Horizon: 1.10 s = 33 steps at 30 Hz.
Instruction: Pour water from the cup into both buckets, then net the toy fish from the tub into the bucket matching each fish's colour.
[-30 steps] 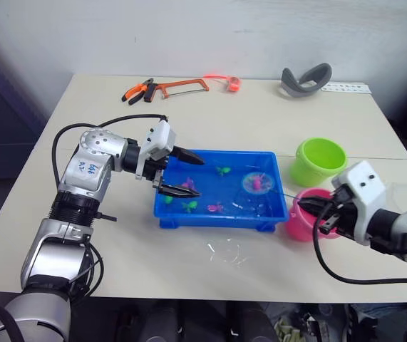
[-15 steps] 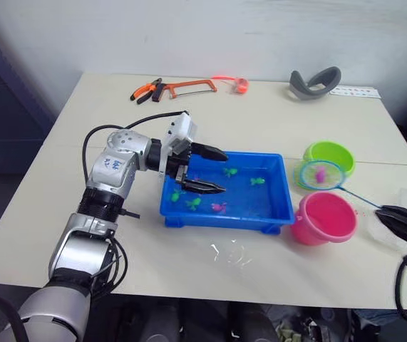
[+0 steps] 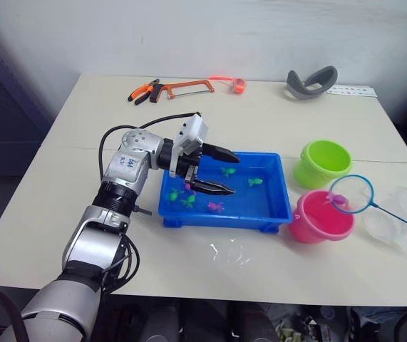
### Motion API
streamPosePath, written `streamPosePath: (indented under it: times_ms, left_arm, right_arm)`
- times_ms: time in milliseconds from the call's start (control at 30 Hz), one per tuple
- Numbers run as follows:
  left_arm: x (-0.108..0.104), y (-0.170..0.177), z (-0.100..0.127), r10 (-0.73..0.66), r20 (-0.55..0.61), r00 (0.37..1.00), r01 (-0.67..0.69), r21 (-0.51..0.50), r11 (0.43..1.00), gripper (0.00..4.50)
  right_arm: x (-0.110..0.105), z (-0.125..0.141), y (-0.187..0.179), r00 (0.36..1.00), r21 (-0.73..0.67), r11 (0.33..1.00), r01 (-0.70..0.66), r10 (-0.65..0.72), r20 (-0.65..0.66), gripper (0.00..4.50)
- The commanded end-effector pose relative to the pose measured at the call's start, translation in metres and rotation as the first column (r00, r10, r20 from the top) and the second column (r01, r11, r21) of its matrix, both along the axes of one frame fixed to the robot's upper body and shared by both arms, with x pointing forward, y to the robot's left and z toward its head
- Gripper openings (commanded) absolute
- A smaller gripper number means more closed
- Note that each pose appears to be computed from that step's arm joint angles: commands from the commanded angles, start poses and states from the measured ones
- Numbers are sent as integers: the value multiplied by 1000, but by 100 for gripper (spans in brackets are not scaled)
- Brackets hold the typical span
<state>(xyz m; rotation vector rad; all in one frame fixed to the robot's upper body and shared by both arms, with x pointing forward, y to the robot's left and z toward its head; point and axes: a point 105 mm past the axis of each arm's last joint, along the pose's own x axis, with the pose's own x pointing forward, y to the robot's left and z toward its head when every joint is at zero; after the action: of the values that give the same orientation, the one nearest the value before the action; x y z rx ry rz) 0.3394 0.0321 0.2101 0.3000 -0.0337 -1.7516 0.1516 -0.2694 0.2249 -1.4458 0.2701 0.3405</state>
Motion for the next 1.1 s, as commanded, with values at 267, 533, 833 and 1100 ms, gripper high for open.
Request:
streamPosePath:
  times_ms: [267,533,833,1100]
  left_arm:
    - [-2,3,14,-4,68,998,5,-7,1000,448]
    - [-3,15,4,53,52,997,-54,15,998,448]
    - [-14,67,-21,186,38,982,-189,135,973,448]
    - [-24,112,-27,338,95,936,-350,216,911,448]
  right_arm:
    - [9,-4,-24,995,-372,923,-94,97,-10,0]
    - [19,8,-17,990,1,996,-94,93,106,0]
    - [71,11,49,950,528,803,-278,311,27,0]
    - [124,-23,98,864,565,743,-358,493,-101,0]
